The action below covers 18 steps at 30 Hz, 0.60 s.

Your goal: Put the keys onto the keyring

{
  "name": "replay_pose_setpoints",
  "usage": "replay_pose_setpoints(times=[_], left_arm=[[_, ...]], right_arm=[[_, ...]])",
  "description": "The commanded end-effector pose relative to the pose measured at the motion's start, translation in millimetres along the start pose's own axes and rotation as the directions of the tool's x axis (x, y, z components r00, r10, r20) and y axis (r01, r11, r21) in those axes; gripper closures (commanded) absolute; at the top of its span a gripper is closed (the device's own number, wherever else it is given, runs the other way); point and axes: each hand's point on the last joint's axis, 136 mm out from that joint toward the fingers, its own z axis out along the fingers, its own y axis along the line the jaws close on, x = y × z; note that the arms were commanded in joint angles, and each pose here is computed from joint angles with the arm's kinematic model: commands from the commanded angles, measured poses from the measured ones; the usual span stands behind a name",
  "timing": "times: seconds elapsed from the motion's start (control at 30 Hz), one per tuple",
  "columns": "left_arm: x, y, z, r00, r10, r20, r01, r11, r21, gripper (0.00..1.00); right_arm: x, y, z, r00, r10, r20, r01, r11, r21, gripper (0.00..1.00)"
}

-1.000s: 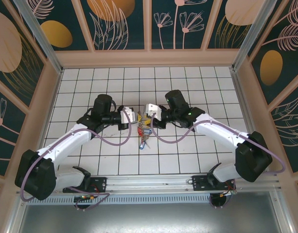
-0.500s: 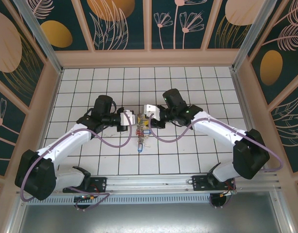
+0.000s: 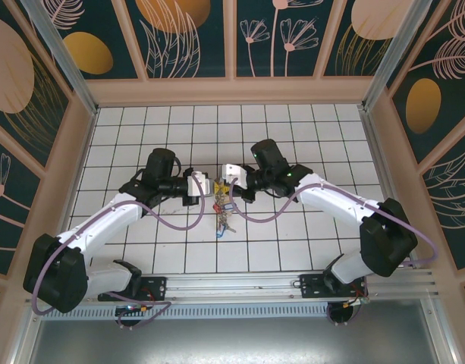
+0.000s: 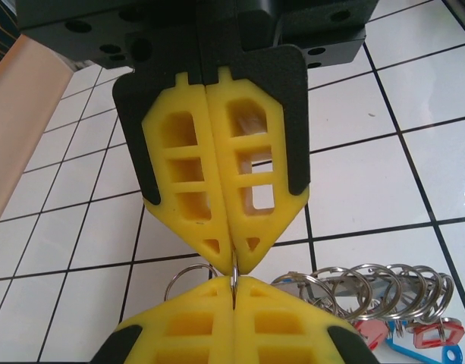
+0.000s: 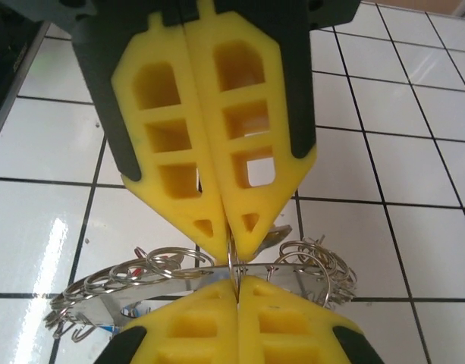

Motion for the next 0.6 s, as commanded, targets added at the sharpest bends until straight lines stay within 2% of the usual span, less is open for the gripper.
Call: replay_pose_setpoints(times=[0.0, 0.13, 0.27, 0.37, 0.57], left_arm=[[-27.3, 14.1, -6.7, 0.996, 0.046, 0.075, -0.044, 0.998, -0.036, 1.00], [-27.3, 14.2, -11.1, 0.997, 0.035, 0.071, -0.031, 0.998, -0.059, 0.84], [-20.9, 10.8, -13.9, 0.998, 0.016, 0.053, -0.012, 0.997, -0.073, 0.82], [-20.5, 8.1, -15.8, 0.998, 0.010, 0.059, -0.005, 0.997, -0.073, 0.77], [-25.8, 14.7, -16.0, 0.996, -0.004, 0.089, 0.013, 0.995, -0.099, 0.75]], right_arm=[[-17.4, -1.5, -3.2, 0.996, -0.051, 0.072, 0.050, 0.999, 0.015, 1.00], [-31.4, -7.0, -19.0, 0.983, -0.058, 0.177, 0.043, 0.995, 0.087, 1.00], [-48.9, -10.0, -39.1, 0.950, -0.029, 0.311, -0.008, 0.993, 0.118, 1.00], [-59.1, -7.5, -46.0, 0.925, -0.017, 0.380, -0.032, 0.992, 0.122, 1.00], [-59.4, -5.9, -48.3, 0.908, -0.005, 0.419, -0.055, 0.990, 0.132, 1.00]])
